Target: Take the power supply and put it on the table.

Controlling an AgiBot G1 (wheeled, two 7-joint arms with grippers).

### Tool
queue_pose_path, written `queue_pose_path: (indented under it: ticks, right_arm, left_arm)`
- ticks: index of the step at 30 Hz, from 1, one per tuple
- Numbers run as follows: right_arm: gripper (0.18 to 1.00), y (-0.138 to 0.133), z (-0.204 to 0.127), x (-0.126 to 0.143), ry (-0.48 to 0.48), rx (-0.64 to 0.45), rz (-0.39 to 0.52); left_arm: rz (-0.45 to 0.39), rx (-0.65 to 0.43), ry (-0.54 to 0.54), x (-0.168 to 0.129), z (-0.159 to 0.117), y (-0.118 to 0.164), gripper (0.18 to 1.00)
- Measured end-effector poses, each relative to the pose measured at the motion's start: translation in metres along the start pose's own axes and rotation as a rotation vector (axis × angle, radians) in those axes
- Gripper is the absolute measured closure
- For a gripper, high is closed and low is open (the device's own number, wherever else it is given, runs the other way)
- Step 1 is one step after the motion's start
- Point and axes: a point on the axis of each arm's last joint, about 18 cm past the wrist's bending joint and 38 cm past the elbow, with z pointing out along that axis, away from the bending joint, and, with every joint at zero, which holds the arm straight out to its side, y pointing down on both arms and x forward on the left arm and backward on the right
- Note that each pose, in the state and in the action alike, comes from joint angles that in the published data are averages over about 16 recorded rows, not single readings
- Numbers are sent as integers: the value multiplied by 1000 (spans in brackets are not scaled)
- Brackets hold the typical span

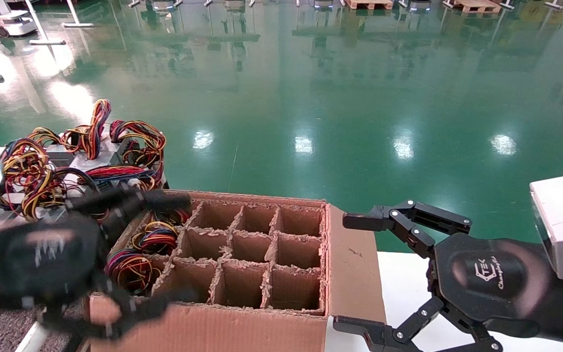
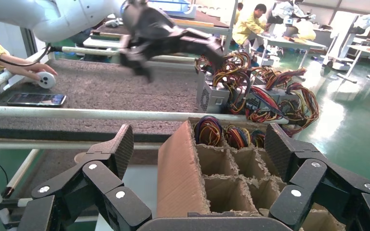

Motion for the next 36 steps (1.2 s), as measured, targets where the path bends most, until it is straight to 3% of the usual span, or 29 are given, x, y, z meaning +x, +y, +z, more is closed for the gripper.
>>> queue_pose_path:
  ticks: [12, 36]
  right_arm:
    - [178, 0, 0, 0, 0, 0, 0]
    - [178, 0, 0, 0, 0, 0, 0]
  left_arm:
    - [-20, 20, 83, 27, 10, 5, 184]
    - [-14, 13, 55, 18, 7, 4, 184]
